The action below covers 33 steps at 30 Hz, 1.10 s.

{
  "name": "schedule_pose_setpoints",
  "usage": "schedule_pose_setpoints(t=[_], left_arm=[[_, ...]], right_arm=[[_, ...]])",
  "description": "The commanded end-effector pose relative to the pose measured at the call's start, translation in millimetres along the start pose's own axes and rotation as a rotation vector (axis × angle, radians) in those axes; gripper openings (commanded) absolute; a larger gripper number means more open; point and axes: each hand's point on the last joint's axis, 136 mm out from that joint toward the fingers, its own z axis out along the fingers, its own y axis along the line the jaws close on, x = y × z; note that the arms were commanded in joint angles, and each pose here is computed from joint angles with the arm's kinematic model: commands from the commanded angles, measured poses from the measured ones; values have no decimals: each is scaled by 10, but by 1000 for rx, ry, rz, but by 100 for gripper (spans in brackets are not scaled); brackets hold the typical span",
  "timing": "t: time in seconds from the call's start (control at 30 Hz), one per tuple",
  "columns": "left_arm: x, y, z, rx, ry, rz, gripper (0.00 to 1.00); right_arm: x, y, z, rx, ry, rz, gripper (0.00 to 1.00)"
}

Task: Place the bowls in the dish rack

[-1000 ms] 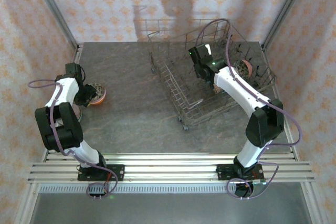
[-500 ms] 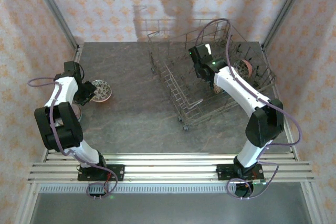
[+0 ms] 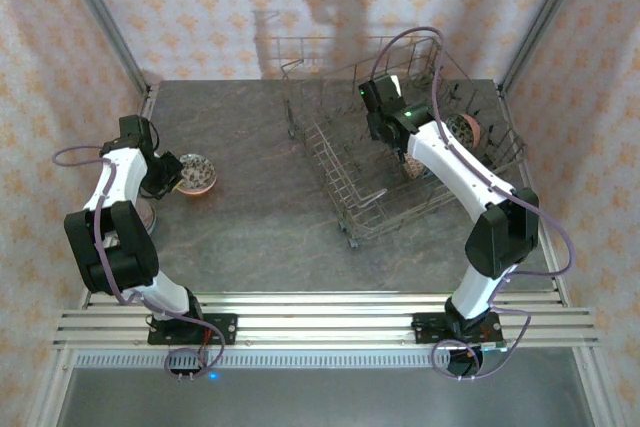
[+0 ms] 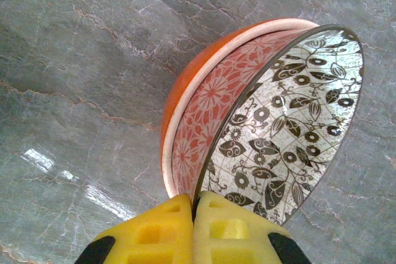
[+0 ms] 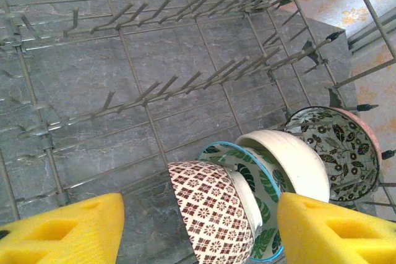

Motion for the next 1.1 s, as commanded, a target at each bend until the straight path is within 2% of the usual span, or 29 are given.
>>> schedule_pose_setpoints(t=[0.0, 0.27, 0.7, 1.07], left_arm=[[-12, -59, -153, 26, -12, 37, 0], [20, 70, -7, -52, 40, 58, 0], [-8, 171, -29, -120, 41, 86, 28], [40, 233, 83, -148, 70, 83, 38]], right_arm=[[-6, -17, -39, -2, 10, 18, 66], [18, 3, -32, -13, 17, 18, 65], [59, 23, -32, -24, 22, 21, 65], [125, 39, -15, -31, 31, 27, 65]])
